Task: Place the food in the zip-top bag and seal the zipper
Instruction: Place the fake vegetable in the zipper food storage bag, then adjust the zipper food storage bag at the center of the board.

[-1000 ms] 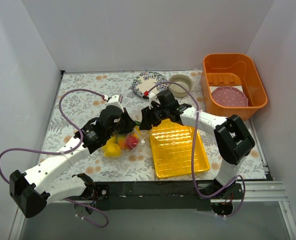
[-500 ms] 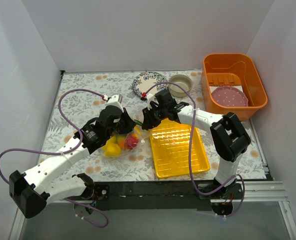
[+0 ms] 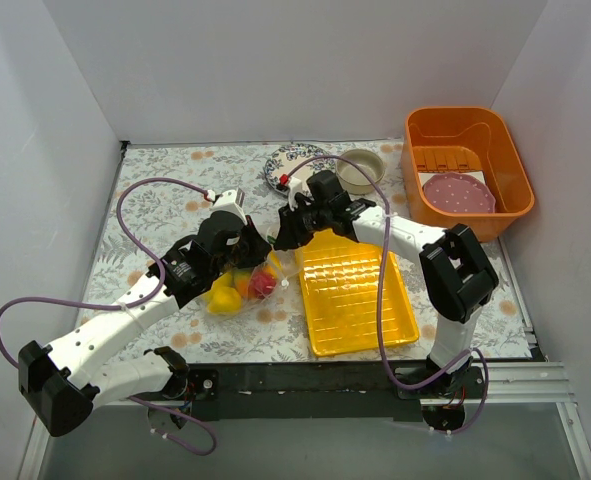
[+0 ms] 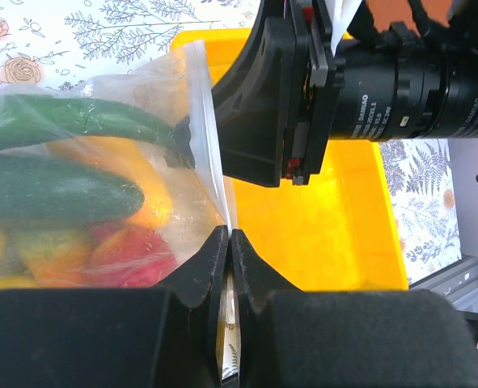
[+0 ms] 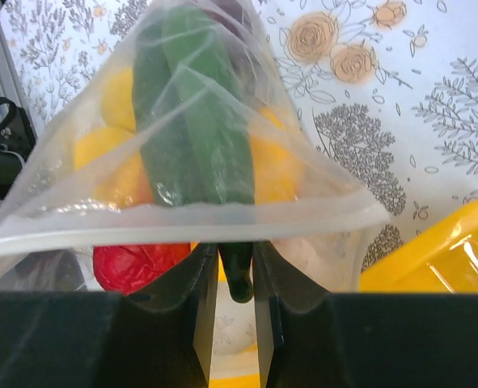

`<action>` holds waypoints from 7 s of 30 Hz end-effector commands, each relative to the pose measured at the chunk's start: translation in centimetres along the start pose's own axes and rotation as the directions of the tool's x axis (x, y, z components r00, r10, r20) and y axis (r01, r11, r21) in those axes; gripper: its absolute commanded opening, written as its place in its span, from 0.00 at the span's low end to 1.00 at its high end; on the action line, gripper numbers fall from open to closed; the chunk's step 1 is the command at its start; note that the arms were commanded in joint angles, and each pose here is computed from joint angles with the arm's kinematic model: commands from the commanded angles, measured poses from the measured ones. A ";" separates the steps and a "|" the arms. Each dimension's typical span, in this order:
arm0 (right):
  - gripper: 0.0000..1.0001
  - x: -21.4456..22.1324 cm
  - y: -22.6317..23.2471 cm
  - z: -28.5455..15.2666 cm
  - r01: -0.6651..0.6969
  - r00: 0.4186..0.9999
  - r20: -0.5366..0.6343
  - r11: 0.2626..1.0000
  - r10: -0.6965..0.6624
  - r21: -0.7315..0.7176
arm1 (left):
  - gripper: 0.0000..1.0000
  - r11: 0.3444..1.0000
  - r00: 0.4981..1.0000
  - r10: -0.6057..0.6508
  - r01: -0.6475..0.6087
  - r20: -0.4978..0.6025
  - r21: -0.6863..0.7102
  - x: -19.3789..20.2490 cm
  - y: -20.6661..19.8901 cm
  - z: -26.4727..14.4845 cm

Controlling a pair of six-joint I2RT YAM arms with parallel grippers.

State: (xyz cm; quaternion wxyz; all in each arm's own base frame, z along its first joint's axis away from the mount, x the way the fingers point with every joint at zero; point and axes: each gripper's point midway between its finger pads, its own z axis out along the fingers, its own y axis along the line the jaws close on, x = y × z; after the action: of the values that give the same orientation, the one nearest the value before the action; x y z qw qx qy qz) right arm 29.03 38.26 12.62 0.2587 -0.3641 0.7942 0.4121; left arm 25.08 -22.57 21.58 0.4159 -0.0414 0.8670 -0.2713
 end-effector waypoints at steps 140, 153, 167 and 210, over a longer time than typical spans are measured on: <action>0.01 0.2 -0.3 -6.8 -0.389 0.832 0.421 0.921 0.361 -0.022 | 0.06 0.998 0.998 -0.001 0.005 -0.065 0.059 2.2 -0.5 1.1; 0.01 0.4 0.7 -6.7 -0.405 0.809 0.455 0.914 0.372 -0.027 | 0.12 0.987 0.978 0.048 -0.016 -0.201 0.158 4.8 -2.7 4.2; 0.23 1.7 -0.5 -6.6 -0.439 0.816 0.437 0.897 0.379 0.043 | 0.58 0.982 0.980 0.038 -0.001 -0.196 0.188 4.5 -3.2 2.8; 0.85 -4.2 -5.2 -5.2 -0.449 0.823 0.325 0.884 0.466 -0.131 | 0.71 0.972 0.940 -0.155 0.200 -0.302 0.122 10.3 1.2 -1.3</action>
State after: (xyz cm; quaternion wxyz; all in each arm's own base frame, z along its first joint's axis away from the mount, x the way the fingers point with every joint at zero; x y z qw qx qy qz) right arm 34.88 32.85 15.42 0.2873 -0.0732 0.7969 0.5264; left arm 18.12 -22.76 13.79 0.2780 -0.0468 0.8980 -0.3379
